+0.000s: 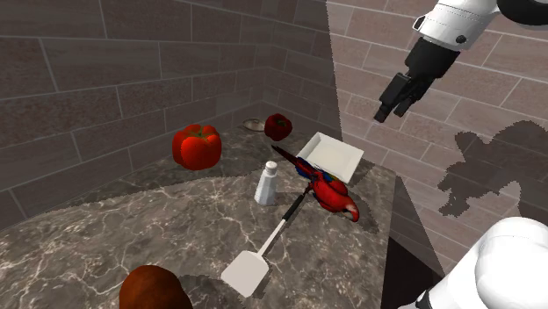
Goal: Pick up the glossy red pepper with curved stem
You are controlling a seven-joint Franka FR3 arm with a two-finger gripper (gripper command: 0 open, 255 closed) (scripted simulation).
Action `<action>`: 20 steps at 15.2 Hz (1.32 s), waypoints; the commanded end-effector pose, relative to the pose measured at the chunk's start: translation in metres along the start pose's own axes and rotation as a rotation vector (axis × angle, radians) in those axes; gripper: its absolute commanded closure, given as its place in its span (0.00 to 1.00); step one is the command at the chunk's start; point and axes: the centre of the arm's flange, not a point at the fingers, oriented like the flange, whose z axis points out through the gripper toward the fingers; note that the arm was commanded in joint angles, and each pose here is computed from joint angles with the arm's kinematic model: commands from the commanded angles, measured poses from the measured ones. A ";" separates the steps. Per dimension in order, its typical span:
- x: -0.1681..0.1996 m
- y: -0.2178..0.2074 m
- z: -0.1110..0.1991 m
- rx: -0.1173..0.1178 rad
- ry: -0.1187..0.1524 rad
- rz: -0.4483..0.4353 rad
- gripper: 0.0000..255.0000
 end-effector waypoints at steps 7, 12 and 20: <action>0.072 -0.002 0.040 0.049 -0.028 0.063 0.00; 0.131 -0.001 0.076 0.090 -0.051 0.115 0.00; 0.223 0.003 0.135 0.155 -0.088 0.198 0.00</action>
